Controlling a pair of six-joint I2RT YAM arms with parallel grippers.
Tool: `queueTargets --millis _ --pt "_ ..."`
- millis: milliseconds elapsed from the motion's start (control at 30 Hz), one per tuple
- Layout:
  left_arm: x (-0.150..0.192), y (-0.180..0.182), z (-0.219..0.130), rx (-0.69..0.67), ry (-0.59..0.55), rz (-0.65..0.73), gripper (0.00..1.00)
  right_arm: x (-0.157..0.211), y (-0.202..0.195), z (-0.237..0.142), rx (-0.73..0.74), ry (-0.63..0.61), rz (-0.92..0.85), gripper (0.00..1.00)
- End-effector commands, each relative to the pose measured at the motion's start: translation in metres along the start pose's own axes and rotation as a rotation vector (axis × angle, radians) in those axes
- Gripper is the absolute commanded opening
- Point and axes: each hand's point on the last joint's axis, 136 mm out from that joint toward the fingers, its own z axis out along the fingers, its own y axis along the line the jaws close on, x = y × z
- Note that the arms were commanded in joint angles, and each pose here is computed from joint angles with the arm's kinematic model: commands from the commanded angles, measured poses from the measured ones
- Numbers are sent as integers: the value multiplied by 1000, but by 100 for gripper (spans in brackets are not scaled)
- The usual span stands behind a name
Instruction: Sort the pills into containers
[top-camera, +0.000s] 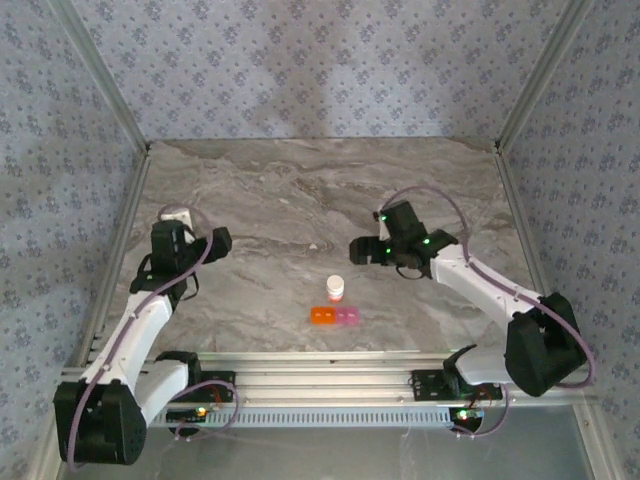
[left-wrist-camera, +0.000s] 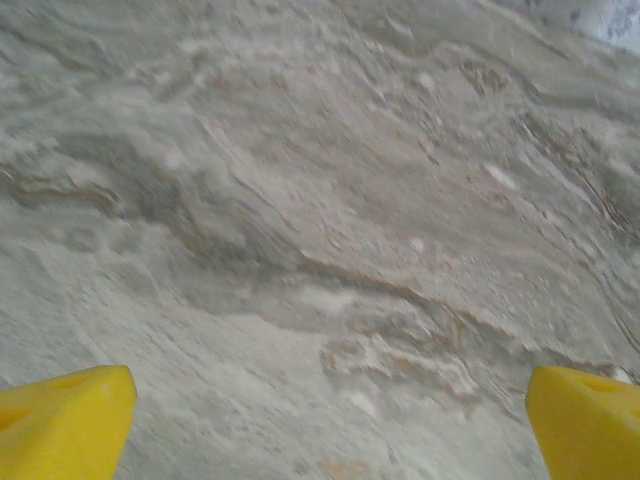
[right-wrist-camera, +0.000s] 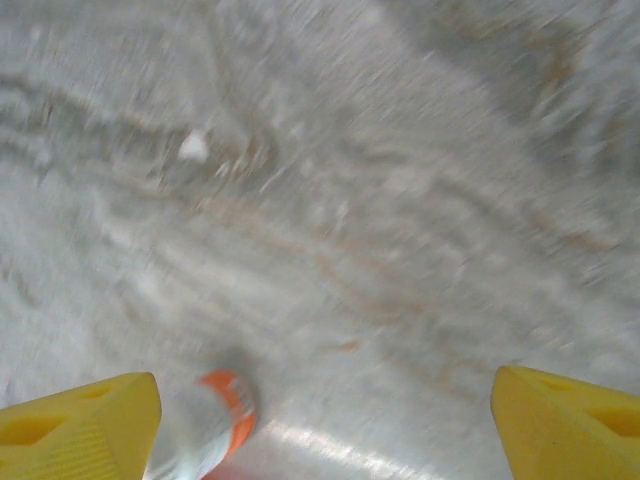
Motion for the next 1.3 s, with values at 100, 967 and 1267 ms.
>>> queueTargets --millis 100,967,1267 --pt "23 -23 2 31 171 0 100 28 39 2 19 91 -99 89" --pt "41 -53 20 51 265 36 100 78 61 63 46 319 -244 53" --pt "49 -57 23 55 291 47 100 28 39 62 83 229 -186 36"
